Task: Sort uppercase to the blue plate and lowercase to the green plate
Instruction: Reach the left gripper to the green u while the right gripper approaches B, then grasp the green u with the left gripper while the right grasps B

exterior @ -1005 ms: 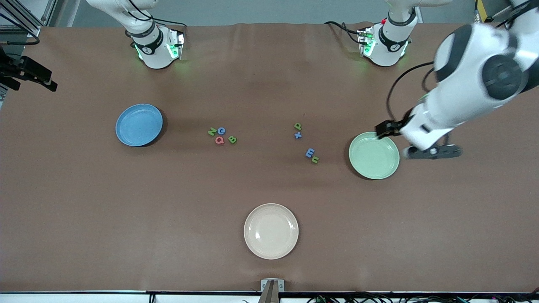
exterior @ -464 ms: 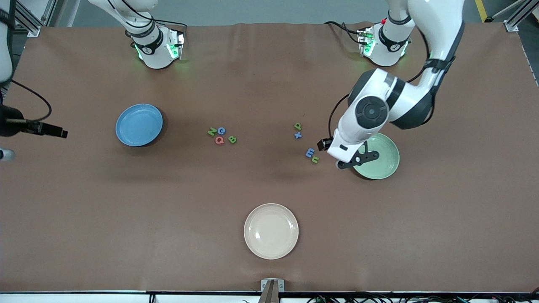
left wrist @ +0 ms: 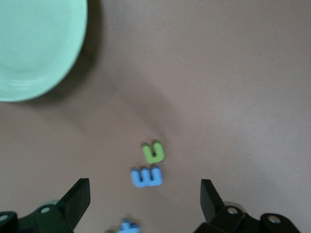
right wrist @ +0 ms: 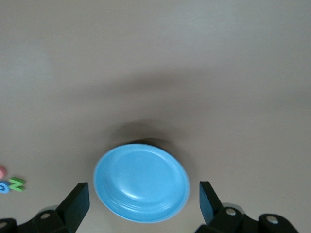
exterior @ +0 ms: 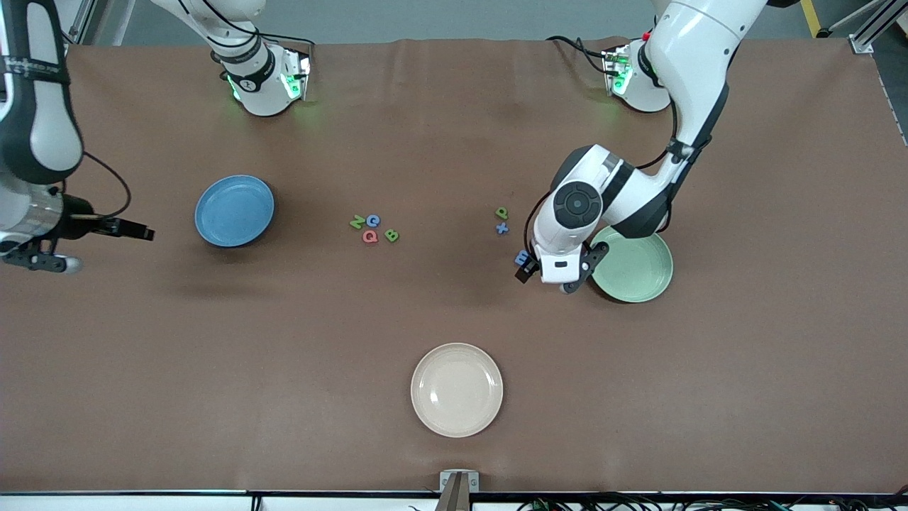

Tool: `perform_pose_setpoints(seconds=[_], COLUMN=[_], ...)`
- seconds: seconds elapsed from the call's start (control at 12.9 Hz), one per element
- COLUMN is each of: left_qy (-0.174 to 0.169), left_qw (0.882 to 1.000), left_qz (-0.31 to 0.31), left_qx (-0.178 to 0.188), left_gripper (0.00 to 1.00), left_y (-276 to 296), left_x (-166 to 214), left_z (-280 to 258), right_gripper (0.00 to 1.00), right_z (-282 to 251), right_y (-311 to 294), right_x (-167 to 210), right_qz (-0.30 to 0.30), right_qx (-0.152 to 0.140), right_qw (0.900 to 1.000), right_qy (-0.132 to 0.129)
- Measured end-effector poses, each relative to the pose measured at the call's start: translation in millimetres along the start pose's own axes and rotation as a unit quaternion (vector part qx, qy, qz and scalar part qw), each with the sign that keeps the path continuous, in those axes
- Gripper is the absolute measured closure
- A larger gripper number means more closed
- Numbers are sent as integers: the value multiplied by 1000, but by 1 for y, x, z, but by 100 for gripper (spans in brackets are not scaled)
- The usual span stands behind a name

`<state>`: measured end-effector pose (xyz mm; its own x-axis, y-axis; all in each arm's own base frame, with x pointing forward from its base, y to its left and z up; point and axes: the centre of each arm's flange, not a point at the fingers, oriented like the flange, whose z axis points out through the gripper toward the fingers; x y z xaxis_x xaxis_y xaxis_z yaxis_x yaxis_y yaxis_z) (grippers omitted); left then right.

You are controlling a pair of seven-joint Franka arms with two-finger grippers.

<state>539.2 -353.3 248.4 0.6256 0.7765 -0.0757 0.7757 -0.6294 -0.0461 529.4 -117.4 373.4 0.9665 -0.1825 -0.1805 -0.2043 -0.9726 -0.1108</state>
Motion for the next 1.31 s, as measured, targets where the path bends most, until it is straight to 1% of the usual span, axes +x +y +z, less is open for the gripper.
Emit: perform_pose_setpoints(seconds=[0.15, 0.39, 0.54, 0.7, 0.85, 0.93, 1.0, 1.08, 1.16, 1.31], left_qy=[-4, -10, -8, 3, 8, 8, 9, 9, 9, 9], left_qw=[1000, 999, 999, 999, 998, 998, 998, 998, 998, 998], left_qz=[-29, -43, -49, -53, -55, -54, -54, -54, -55, -56], left_qx=[-5, -2, 4, 2, -3, -3, -4, -4, -4, -2], left_gripper=[0, 0, 0, 1, 3, 8, 10, 17, 17, 30], left_y=[0, -1, -3, -2, -1, -1, -1, -1, -1, -2], left_x=[1, 3, 2, 2, 1, 1, 1, 1, 1, 0], left_z=[19, 41, 51, 60, 67, 70, 72, 71, 72, 74], right_gripper=[0, 0, 0, 0, 0, 0, 0, 0, 0, 0], right_z=[29, 54, 65, 87, 121, 140, 156, 166, 171, 173], right_y=[-42, -161, -232, -272, -295, -305, -314, -322, -334, -361], right_x=[-22, -55, -78, -94, -98, -99, -102, -104, -106, -112], right_qz=[25, 77, 97, 106, 103, 109, 112, 108, 108, 140], right_qx=[-1, -16, -15, -12, -12, -12, -15, -16, -16, -9], right_qw=[1000, 997, 994, 993, 992, 992, 991, 992, 992, 987], right_qy=[16, 28, 47, 59, 67, 70, 69, 69, 70, 74])
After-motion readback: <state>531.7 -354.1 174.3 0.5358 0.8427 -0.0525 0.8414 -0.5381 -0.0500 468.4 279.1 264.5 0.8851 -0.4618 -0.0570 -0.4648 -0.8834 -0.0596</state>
